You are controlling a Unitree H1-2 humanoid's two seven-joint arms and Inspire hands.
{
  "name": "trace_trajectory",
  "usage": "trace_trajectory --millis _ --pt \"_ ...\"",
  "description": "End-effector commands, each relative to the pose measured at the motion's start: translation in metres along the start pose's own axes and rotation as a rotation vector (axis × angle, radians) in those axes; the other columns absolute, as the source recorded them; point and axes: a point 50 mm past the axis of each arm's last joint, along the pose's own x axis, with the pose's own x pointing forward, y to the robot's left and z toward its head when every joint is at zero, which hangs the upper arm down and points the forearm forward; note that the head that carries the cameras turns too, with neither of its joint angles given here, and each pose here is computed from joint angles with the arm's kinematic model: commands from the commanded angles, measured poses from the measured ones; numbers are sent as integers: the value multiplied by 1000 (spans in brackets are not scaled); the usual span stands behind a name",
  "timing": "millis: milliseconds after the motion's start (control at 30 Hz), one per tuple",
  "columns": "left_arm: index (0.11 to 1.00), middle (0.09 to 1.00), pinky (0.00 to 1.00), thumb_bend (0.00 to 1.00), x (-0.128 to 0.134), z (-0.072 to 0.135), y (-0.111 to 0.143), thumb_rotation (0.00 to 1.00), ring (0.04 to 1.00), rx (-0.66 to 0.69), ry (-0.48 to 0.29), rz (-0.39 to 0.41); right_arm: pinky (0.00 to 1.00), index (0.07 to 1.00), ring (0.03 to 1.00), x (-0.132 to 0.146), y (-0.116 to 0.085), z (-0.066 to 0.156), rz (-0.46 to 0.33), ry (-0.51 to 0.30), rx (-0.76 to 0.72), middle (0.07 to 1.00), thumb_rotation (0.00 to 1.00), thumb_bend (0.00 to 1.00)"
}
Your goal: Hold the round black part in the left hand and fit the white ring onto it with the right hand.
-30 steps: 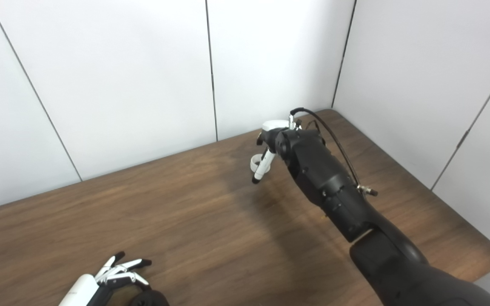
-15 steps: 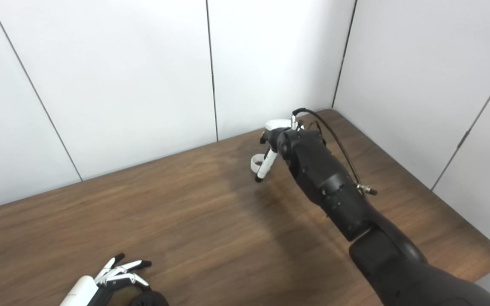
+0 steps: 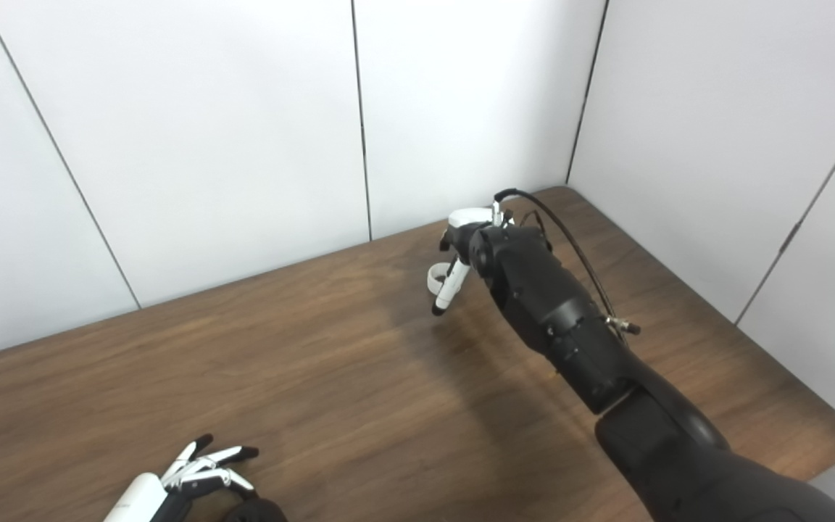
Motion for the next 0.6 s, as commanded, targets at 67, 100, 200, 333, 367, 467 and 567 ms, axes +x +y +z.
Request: trace_trajectory --millis 67,100,200,333,367,467,567 --pt "478 844 1000 513 -2 5 1 46 830 -3 -17 6 1000 872 1000 -5 -27 -2 -89 -2 -1 1000 351 901" --pt "478 844 1000 513 -3 5 1 46 830 -3 -16 6 1000 872 1000 -5 -27 -2 -88 -3 0 1000 350 900" --pt "478 845 1000 513 -3 5 1 46 831 -6 -13 7 1000 872 1000 -5 -26 -2 -86 -2 0 1000 348 901" --pt "477 847 1000 513 -4 5 2 45 831 -1 -13 6 1000 875 1000 -5 -26 -2 -83 0 -2 1000 351 900" --pt "477 846 1000 513 -4 5 2 45 830 -1 -12 6 1000 876 1000 -5 -26 -2 -82 1 -3 1000 352 900" --pt "477 845 1000 513 -4 5 2 45 828 -1 -13 8 1000 877 1000 -5 -25 -2 -83 0 -3 1000 352 900" --pt "477 844 1000 513 -5 5 2 45 828 -2 -13 9 1000 877 1000 -5 -26 -2 -82 1 -5 1000 350 896"
